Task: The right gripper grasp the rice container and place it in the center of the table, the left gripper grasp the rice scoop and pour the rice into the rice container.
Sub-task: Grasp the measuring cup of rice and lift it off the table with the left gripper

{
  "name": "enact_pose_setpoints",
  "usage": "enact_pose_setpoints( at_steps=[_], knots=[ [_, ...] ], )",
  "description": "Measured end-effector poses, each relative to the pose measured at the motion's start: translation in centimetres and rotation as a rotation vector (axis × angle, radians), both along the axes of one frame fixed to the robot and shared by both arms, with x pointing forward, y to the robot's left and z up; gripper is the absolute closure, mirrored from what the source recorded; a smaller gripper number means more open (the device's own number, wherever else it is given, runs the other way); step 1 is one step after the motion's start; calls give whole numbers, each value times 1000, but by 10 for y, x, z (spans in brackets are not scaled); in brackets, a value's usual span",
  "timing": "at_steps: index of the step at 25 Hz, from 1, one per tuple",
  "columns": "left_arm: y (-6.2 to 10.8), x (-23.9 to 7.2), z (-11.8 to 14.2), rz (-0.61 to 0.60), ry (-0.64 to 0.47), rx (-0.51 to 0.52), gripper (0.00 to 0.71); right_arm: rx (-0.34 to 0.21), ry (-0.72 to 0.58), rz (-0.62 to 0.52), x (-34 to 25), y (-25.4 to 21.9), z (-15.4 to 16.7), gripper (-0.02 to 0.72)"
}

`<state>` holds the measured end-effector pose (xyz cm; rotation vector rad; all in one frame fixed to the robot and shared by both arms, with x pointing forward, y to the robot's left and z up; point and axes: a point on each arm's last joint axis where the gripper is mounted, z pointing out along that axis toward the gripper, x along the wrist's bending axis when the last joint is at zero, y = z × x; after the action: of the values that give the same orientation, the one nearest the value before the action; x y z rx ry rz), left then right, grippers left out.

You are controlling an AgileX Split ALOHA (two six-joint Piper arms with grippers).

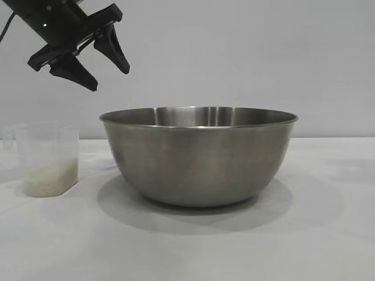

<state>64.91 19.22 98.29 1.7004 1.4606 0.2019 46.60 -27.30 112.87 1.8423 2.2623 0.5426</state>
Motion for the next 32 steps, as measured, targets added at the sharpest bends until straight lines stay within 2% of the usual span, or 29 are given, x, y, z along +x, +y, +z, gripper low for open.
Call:
enact_pose_setpoints(
  at_steps=[6,14,21,30,32],
  knots=[
    [0,0,0,-2,1,0,228,13,-34,1,-76,-3,-17,258],
    [0,0,0,-5,2,0,228,17,-140,-3,-157,-8,-60,258],
    [0,0,0,-5,2,0,228,12,-342,-20,-196,-12,-87,258],
    [0,0,0,-7,3,1,228,26,-616,-30,-234,-14,-85,258],
    [0,0,0,-7,3,1,228,29,-638,-32,-238,-15,-85,258]
  ],
)
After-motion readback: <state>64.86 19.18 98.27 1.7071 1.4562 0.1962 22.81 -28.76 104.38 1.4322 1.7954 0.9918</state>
